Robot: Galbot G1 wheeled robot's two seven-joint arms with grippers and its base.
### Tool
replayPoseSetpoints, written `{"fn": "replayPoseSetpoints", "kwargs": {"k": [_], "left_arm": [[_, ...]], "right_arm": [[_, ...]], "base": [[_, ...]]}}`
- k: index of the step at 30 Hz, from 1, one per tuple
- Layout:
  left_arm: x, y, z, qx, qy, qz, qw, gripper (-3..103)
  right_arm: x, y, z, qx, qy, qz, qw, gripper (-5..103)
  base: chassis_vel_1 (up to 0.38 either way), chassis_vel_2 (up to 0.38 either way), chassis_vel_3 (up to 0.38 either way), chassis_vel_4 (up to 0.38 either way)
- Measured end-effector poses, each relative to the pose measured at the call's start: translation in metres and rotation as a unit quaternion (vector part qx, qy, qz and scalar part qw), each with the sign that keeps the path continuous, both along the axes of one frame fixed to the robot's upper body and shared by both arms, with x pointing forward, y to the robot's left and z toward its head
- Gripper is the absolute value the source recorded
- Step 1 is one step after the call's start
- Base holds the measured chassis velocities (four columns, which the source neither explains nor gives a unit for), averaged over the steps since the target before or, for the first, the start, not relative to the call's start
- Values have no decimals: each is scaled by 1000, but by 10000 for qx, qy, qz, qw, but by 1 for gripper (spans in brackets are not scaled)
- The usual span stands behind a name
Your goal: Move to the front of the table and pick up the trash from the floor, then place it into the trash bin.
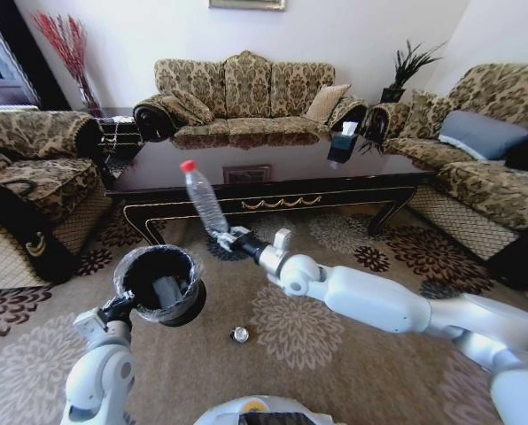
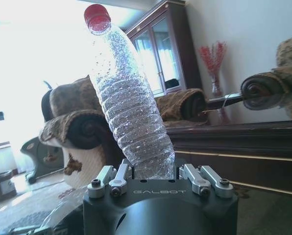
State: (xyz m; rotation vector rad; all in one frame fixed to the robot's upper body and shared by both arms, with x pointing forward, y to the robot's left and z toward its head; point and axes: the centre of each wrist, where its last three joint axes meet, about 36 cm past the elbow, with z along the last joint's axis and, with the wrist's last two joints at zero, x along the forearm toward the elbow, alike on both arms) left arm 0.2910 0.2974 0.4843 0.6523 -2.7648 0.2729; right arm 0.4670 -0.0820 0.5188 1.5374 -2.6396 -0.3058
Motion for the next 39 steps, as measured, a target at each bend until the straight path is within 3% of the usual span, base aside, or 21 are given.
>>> {"fn": "replayPoseSetpoints", "kwargs": {"k": [3, 5, 6, 19, 25, 27, 31, 34, 39], "left_arm": [[1, 0, 0, -1, -2, 2, 10000, 4], [2, 3, 0, 14, -10, 17, 10000, 4], [3, 4, 0, 17, -20, 21, 10000, 4], [6, 8, 0, 5, -38, 39, 10000, 4], [7, 7, -2, -8, -17, 29, 10000, 4], [7, 7, -2, -10, -16, 27, 10000, 4], [7, 7, -2, -4, -13, 26, 10000, 4], [7, 7, -1, -1, -10, 25, 10000, 4], [6, 7, -1, 8, -12, 23, 10000, 4]], "right_arm": [[-1, 9, -9, -206, -61, 152, 9997, 37], [5, 24, -28, -624, -299, 303, 9971, 37], [5, 26, -30, -666, -308, 325, 9968, 37], [-7, 60, -42, -726, -399, 682, 9942, 37], [-10, 63, -42, -736, -409, 671, 9942, 34], [-9, 60, -44, -765, -412, 642, 9941, 38], [-8, 52, -48, -801, -391, 566, 9944, 60], [-9, 50, -49, -791, -374, 552, 9946, 65], [-11, 49, -47, -765, -360, 561, 9948, 87]], "base": [[0, 0, 0, 0], [0, 0, 0, 0], [0, 0, 0, 0], [0, 0, 0, 0], [0, 0, 0, 0], [0, 0, 0, 0], [0, 0, 0, 0], [0, 0, 0, 0], [0, 0, 0, 0]]}}
